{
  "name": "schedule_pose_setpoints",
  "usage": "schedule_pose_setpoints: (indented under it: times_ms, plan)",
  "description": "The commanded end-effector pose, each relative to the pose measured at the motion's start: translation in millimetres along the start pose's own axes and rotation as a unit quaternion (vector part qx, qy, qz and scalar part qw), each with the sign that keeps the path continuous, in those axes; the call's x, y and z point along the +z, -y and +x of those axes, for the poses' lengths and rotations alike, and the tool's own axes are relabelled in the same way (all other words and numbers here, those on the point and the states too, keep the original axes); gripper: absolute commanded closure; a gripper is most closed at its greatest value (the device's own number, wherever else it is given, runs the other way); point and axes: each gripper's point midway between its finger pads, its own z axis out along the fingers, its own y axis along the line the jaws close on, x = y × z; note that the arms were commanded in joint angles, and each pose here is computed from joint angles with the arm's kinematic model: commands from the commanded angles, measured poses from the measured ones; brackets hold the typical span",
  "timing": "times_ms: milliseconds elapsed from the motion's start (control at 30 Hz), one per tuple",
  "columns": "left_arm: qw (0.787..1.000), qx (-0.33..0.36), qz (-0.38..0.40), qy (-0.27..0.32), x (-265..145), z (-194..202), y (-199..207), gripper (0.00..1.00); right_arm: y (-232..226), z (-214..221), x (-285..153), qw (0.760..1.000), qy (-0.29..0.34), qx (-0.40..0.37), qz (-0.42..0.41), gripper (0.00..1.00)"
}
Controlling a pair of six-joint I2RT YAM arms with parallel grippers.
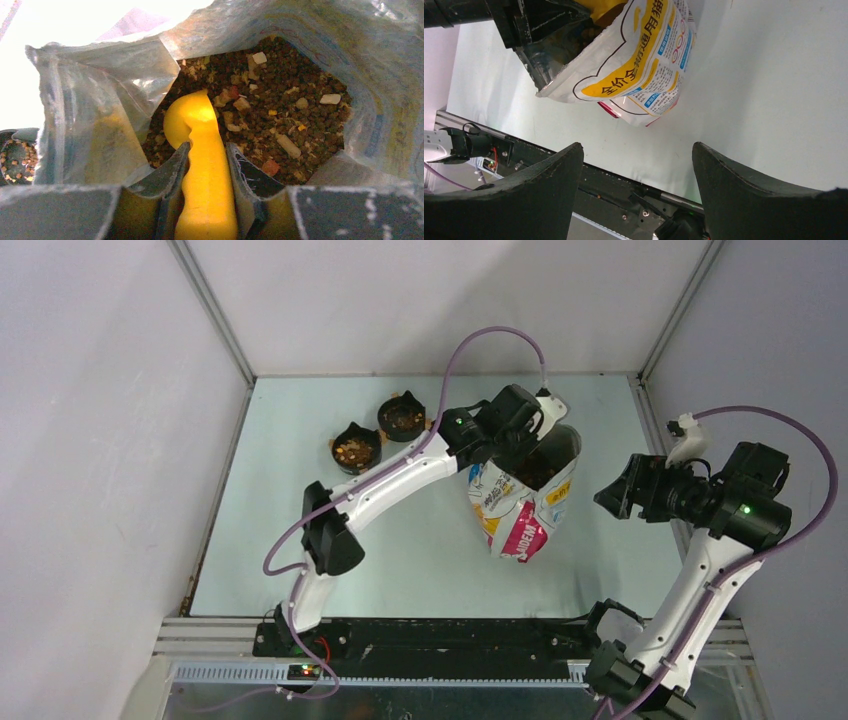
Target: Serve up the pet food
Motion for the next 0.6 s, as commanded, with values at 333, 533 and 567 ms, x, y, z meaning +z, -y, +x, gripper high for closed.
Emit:
schedule_pose_setpoints:
  times_ms: [333, 533, 567]
  plan:
    - [0.970, -0.080, 0.217, -0.071, 6.9, 43.0, 82.5, 1.00, 1.0, -9.4, 1.2, 1.000, 0.021, -0.010, -0.002, 0.18]
    - [0.956, -0.130, 0.259, -0.043, -19.9, 18.3, 92.4, 1.00, 1.8, -10.8, 2.2, 1.000, 0.022, -0.009, -0.004, 0.18]
    - [0.955, -0.135, 0.263, -0.034, -23.5, 12.7, 91.1, 1.00, 1.9, -10.8, 2.3, 1.000, 0.022, -0.009, -0.004, 0.18]
